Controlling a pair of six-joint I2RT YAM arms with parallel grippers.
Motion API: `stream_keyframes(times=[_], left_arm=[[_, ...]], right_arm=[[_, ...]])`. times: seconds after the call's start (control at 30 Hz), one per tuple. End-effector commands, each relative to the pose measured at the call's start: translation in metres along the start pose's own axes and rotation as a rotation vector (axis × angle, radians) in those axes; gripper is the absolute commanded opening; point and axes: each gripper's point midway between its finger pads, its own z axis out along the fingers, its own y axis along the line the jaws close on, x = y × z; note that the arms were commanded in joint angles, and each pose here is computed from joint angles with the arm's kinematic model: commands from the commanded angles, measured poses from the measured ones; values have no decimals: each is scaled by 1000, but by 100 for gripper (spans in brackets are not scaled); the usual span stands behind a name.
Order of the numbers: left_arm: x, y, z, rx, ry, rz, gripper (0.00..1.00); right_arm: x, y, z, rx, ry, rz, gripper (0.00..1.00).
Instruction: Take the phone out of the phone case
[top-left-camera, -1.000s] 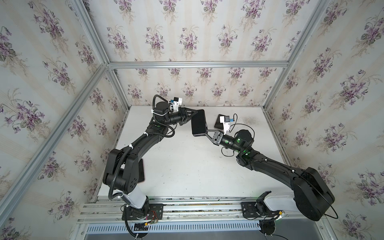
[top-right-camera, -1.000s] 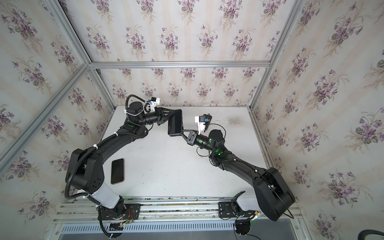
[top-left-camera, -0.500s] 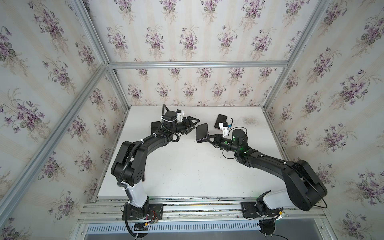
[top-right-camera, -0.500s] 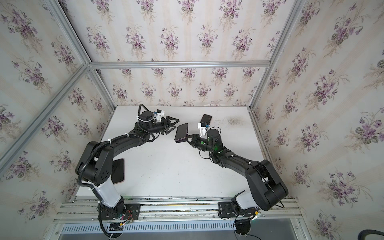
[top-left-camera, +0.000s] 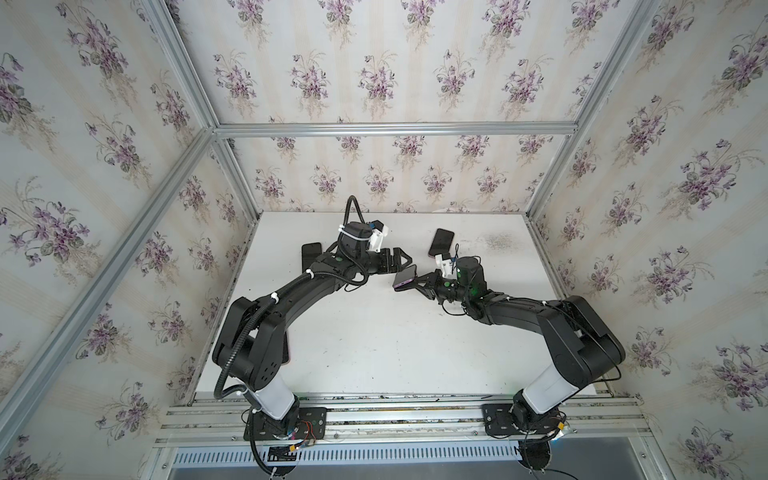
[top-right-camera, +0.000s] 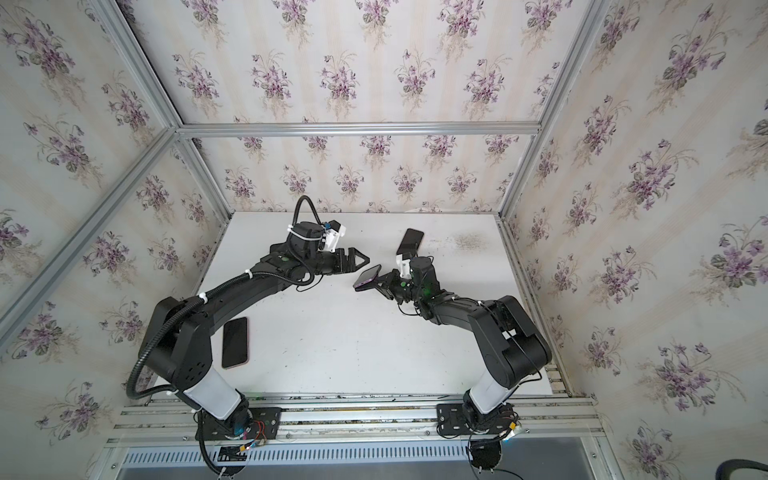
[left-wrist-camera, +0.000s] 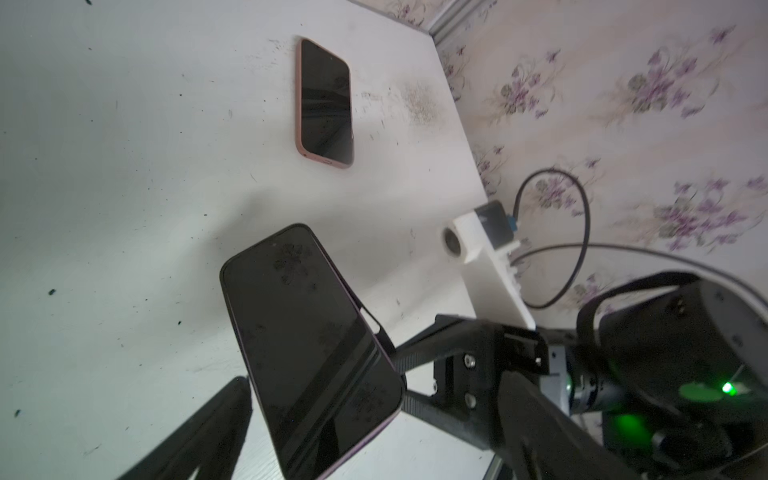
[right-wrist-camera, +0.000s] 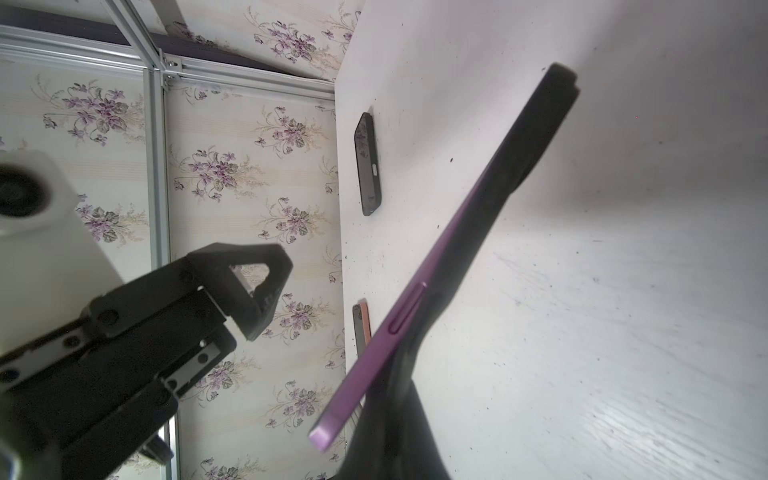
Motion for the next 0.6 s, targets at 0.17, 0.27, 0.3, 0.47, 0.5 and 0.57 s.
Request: stream_keyframes(times=[0.17,0.27,0.3,0.47,0.5,0.57], left_arm=[[40,21,-3,-230,176,388,95],[39,22,3,-273,186,442,93],[38,20,5,-275,187,465,93],[37,25,19,-340,222,560,89],[35,27,21,-353,221,567,87],[29,29,22,-372,213,575,84]], right_arm=[[-9,14,1,-46,6,-19,0],[-8,13,4,-50,17,-17,0],[-9,13,4,-50,18,-13,0],[-9,15,5,-59,22,-16,0],[-8,14,5,-58,24,-14,0],[-7,13,4,-56,26,-10,0]])
